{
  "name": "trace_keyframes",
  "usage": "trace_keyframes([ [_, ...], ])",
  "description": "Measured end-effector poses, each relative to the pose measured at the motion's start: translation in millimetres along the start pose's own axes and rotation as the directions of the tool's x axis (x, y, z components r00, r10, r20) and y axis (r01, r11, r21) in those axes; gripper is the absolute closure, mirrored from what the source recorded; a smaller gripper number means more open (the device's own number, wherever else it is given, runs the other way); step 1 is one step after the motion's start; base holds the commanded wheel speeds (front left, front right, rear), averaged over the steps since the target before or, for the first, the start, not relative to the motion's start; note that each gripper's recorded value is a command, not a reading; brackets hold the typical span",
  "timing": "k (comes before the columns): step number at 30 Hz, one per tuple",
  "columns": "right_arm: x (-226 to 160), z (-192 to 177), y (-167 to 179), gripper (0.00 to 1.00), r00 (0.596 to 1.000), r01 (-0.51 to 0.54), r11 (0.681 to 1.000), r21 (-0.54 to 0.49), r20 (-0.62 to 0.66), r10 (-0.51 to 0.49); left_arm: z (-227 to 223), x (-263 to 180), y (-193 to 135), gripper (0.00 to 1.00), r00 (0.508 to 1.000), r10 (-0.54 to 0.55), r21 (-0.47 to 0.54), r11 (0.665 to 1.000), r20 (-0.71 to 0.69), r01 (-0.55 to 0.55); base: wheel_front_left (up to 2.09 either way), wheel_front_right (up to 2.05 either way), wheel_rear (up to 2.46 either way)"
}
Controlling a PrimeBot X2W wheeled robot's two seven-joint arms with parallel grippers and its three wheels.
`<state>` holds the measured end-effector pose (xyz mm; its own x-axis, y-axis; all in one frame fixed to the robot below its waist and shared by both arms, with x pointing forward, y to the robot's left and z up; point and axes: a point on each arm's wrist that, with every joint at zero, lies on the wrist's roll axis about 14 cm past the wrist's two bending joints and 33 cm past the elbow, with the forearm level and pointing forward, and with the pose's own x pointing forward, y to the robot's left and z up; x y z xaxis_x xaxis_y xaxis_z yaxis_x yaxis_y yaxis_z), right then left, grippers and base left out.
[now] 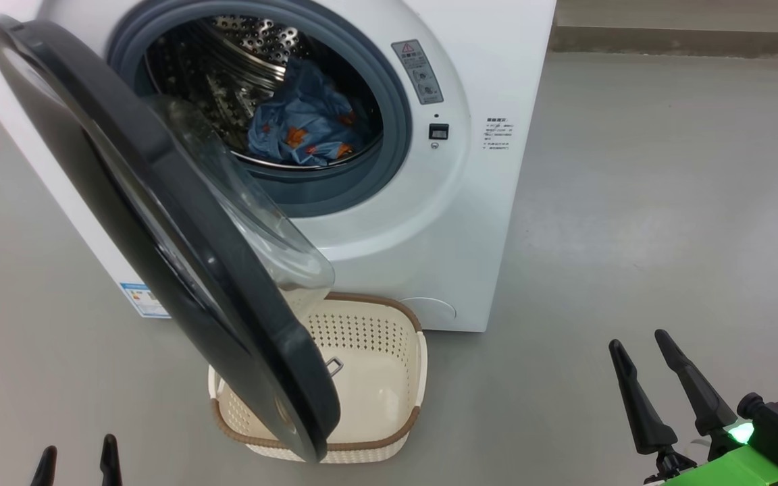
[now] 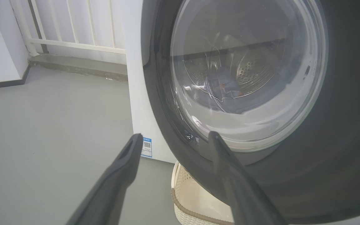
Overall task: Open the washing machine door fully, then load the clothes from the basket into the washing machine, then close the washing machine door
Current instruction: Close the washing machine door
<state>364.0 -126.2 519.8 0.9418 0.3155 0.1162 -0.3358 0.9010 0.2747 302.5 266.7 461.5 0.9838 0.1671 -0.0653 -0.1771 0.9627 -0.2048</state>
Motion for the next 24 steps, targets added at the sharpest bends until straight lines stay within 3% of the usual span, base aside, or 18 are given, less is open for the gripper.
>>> trace_keyframes([
  [3,2.7,-0.6,4.3,0.00,1.000,-0.015,1.000,0.002,-0.001,0.015,0.3,-1.8,1.6,0.00,1.000,0.006,0.003,1.000,0.002,-0.006,0.00,0.00,0.00],
  [4,3.6,-1.1,6.1,0.07,1.000,-0.022,1.000,0.003,-0.003,0.022,0.8,-2.6,2.4,0.00,1.000,0.010,0.002,1.000,0.004,-0.010,0.00,0.00,0.00],
  [8,9.2,-2.7,17.7,1.00,0.998,-0.064,0.998,0.004,-0.007,0.064,1.0,-6.8,4.1,0.00,1.000,0.026,-0.004,1.000,0.009,-0.026,0.00,0.00,0.00],
  [18,39.0,20.8,63.8,1.00,0.973,-0.221,0.975,-0.002,0.072,0.221,3.6,-21.2,16.5,0.00,0.996,0.082,-0.019,0.996,0.026,-0.081,0.00,0.00,0.00],
  [24,53.2,39.1,112.1,1.00,0.923,-0.364,0.931,-0.005,0.135,0.361,5.5,-31.5,23.6,0.00,0.993,0.115,-0.028,0.993,0.038,-0.114,0.00,0.00,0.00],
])
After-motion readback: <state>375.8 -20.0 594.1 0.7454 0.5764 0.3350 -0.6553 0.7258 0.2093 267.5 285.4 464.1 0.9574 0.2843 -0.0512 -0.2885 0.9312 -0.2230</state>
